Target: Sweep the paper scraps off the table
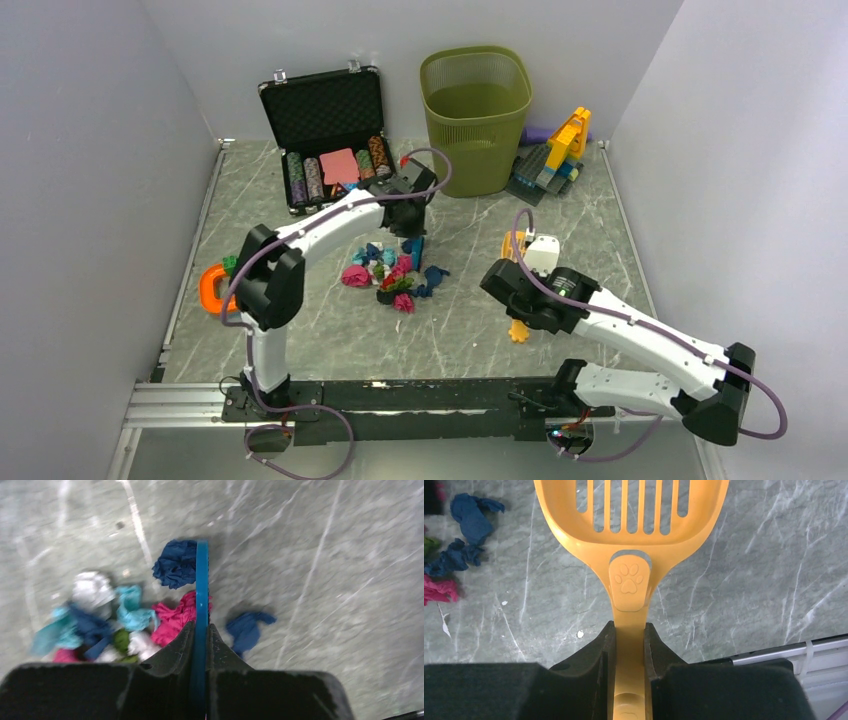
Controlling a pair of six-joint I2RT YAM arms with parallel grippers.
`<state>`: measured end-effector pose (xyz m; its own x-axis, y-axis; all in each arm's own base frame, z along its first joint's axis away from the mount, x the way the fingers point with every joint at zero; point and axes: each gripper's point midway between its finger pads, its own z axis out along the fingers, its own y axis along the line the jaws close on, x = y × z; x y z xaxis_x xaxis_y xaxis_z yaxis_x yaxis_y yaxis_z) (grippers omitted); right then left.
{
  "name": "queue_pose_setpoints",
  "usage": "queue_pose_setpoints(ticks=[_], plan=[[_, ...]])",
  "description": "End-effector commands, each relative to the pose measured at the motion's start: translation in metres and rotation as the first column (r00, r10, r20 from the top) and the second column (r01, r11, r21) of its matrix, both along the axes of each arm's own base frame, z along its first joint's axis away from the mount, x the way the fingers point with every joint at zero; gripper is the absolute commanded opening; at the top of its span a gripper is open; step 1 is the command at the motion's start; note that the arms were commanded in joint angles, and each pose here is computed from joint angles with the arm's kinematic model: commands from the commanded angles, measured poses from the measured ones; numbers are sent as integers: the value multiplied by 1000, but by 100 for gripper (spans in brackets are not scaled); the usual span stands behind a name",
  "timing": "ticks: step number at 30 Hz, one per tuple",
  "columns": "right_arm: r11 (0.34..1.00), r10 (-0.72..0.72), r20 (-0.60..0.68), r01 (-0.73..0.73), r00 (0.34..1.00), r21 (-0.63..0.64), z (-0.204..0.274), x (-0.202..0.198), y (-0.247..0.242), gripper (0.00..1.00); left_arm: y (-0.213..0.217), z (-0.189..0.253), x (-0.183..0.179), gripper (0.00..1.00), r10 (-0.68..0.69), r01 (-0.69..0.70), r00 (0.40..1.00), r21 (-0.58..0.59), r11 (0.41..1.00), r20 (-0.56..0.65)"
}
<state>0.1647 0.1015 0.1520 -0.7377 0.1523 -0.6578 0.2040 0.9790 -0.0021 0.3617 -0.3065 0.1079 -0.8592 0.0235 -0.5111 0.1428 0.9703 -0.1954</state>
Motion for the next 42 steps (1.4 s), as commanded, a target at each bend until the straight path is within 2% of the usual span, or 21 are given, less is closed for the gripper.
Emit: queue_pose_setpoints(ticks=[1,4,7,11,14,17,21,24,27,29,32,36,42], plan=[[999,45,8,-46,999,25,6,7,16,0,52,35,-22,0,-53,50,998,139,989,19],[998,62,1,-62,998,28,2,9,21,0,68,60,-25,0,-46,37,997,142,989,61],[997,68,-12,-68,998,32,-3,8,23,0,65,81,-30,0,-67,61,994,69,996,89],[997,69,-19,-68,997,33,-5,6,23,0,29,95,-37,0,-147,162,982,-129,978,121],[997,70,-16,-69,997,40,-4,6,24,0,-14,95,-48,0,-251,272,962,-306,912,107],[997,69,-12,-68,998,47,-1,6,24,0,-43,85,-58,0,-321,324,945,-351,878,68],[996,67,-6,-66,998,57,0,6,23,0,-63,63,-63,0,-368,353,930,-323,878,15],[996,68,-8,-67,998,61,-1,5,23,0,-56,36,-64,0,-351,327,935,-258,909,-55],[996,71,-14,-70,997,63,-4,4,23,0,-30,10,-63,0,-287,274,951,-122,954,-114],[995,78,-24,-77,997,57,-6,3,24,0,2,-1,-61,0,-211,217,969,33,976,-130],[995,88,-38,-86,995,47,-9,2,25,0,37,7,-63,0,-163,180,980,167,969,-112],[993,114,-52,-112,992,38,-12,4,31,0,57,37,-68,0,-157,167,985,179,970,-67],[972,234,-118,-229,965,48,-22,1,51,0,72,95,-63,0,-164,160,986,104,982,32]])
